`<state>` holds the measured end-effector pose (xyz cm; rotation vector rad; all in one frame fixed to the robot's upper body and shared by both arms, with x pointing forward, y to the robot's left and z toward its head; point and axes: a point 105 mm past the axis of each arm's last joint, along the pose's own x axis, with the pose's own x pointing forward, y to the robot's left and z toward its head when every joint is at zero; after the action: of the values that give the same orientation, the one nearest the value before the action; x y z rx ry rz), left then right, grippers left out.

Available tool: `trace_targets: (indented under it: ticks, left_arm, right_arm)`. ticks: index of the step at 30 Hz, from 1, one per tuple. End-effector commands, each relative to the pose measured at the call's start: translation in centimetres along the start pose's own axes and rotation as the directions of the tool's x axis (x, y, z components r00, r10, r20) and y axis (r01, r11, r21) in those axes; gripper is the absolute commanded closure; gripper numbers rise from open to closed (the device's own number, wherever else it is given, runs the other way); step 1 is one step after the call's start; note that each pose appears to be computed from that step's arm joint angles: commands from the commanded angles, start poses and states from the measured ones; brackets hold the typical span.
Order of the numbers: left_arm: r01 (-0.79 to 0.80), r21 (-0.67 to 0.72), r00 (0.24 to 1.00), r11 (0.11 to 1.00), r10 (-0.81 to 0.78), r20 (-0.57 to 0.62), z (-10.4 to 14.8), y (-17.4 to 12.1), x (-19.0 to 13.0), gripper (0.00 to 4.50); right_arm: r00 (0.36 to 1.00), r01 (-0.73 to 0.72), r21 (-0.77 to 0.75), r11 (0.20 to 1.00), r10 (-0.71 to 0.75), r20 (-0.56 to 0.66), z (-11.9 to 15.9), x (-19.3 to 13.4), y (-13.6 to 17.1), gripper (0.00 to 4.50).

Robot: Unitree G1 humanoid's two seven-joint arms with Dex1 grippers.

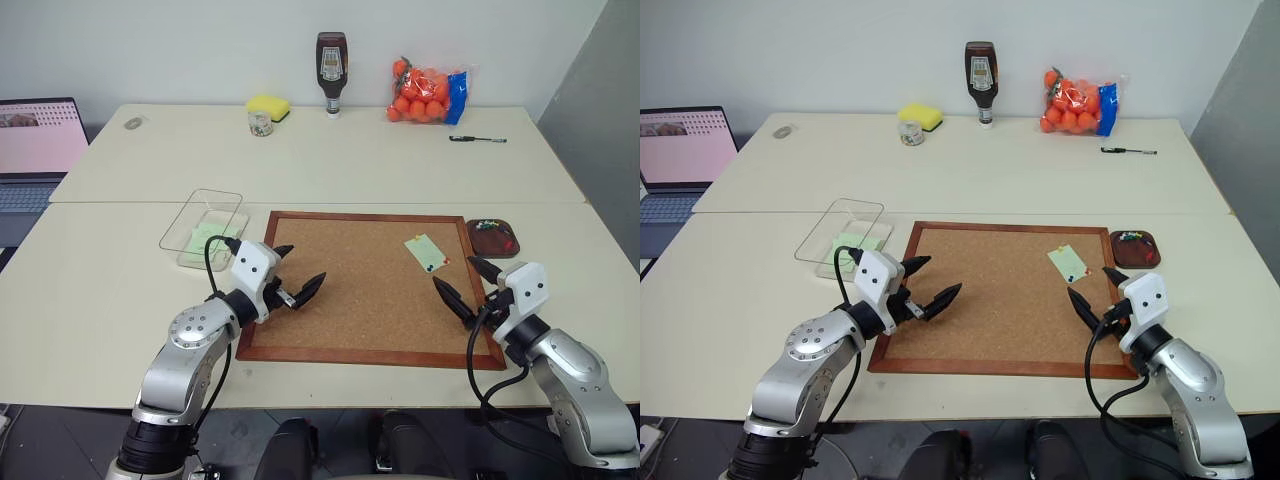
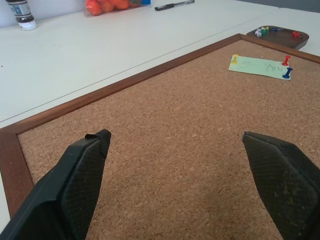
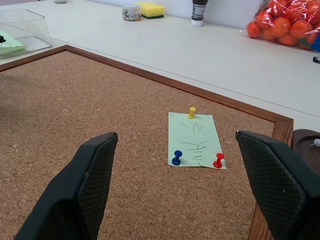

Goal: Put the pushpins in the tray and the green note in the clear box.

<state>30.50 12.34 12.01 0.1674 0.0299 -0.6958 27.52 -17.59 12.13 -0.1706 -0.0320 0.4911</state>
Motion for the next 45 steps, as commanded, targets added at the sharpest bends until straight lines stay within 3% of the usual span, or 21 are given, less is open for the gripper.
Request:
trace_targets:
  ticks: [1, 9, 18, 30, 41, 45]
  left_arm:
    - [0.026, 0.032, 0.996, 0.999, -0.029, 0.090, 2.1, -0.7, -0.1, 0.00]
    - [0.052, 0.018, 0.997, 0.998, -0.053, 0.056, 1.9, -0.7, 0.1, 0.00]
    - [0.258, 0.006, 0.964, 0.966, -0.257, 0.064, 2.8, -2.9, 0.9, 0.00]
    - [0.340, 0.044, 0.939, 0.939, -0.337, -0.059, 0.2, -3.4, 3.0, 2.19]
    - [0.324, 0.012, 0.942, 0.946, -0.321, -0.096, -1.2, -3.2, 3.1, 4.44]
    - [0.338, -0.013, 0.934, 0.941, -0.337, -0.118, -1.8, -3.6, 2.8, 4.47]
  right_arm:
    - [0.999, -0.006, -0.024, 1.000, 0.007, 0.041, 1.1, 0.0, -0.2, 0.51]
    - [0.999, -0.009, -0.023, 1.000, 0.009, 0.042, 1.1, 0.0, 0.0, 0.51]
    - [0.999, 0.001, -0.029, 1.000, 0.001, 0.052, 1.8, -0.3, 0.1, 0.51]
    - [1.000, -0.002, -0.021, 1.000, 0.002, 0.007, 3.2, 0.6, 0.1, 0.46]
    - [0.997, 0.032, 0.089, 0.995, -0.025, -0.079, 2.9, 4.6, -1.4, 0.46]
    - [0.993, 0.050, 0.142, 0.989, -0.034, -0.112, 2.7, 7.6, -1.8, 0.46]
